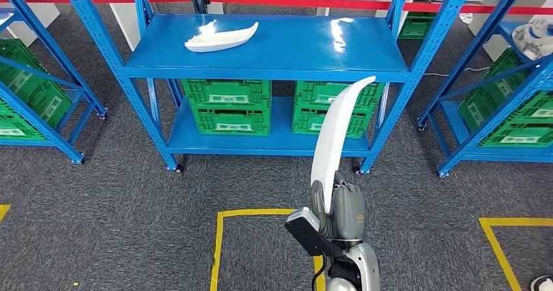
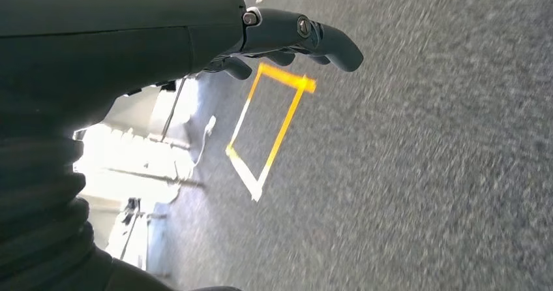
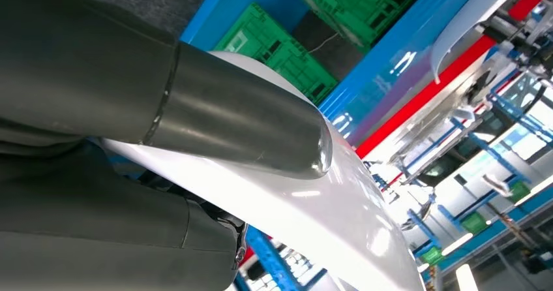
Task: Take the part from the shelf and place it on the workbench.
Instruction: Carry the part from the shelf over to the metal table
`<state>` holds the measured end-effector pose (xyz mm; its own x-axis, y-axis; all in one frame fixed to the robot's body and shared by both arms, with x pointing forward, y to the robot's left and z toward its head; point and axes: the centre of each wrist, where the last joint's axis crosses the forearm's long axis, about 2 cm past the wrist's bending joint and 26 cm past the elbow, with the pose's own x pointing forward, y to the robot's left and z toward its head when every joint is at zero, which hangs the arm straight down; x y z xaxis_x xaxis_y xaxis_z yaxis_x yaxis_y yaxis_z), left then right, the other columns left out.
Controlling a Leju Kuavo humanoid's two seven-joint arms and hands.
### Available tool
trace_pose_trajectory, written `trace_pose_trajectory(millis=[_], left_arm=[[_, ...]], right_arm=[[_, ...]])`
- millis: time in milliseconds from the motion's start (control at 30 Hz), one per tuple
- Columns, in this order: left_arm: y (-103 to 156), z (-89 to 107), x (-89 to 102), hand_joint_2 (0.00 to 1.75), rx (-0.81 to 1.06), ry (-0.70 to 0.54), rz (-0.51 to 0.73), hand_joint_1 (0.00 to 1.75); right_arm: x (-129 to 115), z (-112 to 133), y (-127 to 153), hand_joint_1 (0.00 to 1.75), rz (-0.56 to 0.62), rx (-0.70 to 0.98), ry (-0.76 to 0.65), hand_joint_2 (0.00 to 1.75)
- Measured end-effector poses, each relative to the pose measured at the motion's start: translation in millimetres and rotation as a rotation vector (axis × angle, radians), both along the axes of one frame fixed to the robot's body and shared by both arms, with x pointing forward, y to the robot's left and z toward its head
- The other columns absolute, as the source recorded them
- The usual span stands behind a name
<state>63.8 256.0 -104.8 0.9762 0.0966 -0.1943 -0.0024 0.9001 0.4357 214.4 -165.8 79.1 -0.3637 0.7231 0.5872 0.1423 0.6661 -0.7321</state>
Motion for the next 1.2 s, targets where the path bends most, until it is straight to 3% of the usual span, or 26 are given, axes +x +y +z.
trace_pose_trajectory(millis=[367,667,1200], left_arm=[[-0.7,0.1,-0.5,1.75,0.028,-0.009,-0.133,0.00],[-5.9,4.4,22.3,1.75,0.029,-0.084,-0.222,0.00],[-1.9,0.2,0.4,1.75,0.013,-0.048,-0.147,0.00]], right_arm=[[-13.7,-10.4,-11.3,1.75,-0.077,0.018,0.066,0.00],[-7.5,-8.2,-9.8,1.75,-0.057,0.042,0.064,0.00],[0.6,-9.9,-11.1,1.75,-0.068,0.064,0.055,0.00]])
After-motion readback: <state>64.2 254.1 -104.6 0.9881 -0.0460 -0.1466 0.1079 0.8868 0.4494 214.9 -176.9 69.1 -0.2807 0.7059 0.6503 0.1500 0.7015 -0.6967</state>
